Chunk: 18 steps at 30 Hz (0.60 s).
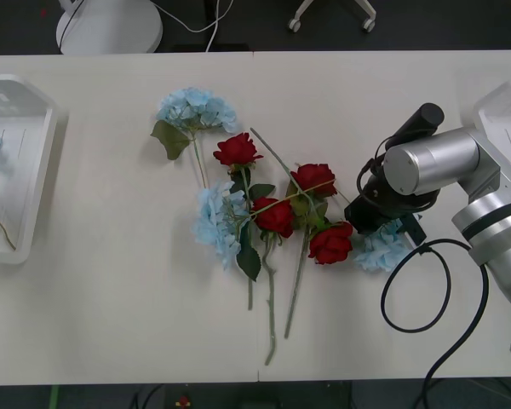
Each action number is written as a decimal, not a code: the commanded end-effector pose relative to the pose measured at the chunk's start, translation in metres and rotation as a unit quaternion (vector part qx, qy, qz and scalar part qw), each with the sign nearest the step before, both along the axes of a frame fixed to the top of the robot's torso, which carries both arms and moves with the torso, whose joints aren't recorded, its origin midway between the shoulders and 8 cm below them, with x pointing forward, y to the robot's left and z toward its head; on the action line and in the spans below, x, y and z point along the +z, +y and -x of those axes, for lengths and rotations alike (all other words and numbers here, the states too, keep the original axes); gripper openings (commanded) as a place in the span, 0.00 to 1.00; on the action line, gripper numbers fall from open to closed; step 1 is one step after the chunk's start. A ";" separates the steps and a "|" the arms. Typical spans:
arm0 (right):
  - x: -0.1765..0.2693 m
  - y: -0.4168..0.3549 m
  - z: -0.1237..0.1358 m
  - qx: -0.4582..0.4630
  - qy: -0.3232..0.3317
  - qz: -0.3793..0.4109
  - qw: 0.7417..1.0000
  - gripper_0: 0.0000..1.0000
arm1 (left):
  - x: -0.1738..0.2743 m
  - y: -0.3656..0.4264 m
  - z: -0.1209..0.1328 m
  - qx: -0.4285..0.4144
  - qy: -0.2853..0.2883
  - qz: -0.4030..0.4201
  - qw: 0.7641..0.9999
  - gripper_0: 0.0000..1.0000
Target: Put the red flowers into the right box and the blue flowers into the left box
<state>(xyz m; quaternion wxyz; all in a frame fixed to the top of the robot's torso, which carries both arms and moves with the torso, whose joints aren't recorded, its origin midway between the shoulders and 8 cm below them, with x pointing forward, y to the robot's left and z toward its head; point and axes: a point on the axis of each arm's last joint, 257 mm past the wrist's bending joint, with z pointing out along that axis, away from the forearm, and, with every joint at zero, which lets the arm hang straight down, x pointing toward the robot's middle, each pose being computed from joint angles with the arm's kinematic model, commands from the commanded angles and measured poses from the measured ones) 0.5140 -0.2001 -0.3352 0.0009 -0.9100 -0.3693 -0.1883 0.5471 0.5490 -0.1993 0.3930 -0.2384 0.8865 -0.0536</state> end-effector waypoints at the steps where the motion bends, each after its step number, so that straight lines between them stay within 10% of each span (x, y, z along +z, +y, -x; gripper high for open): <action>1: 0.016 -0.003 -0.004 0.013 -0.006 -0.008 1.000 0.00 | 0.035 -0.022 -0.003 -0.066 -0.014 -0.009 0.998 1.00; 18: 0.124 -0.114 -0.037 0.266 -0.105 0.107 0.952 0.00 | 0.058 -0.222 -0.049 -0.163 -0.008 0.076 0.984 1.00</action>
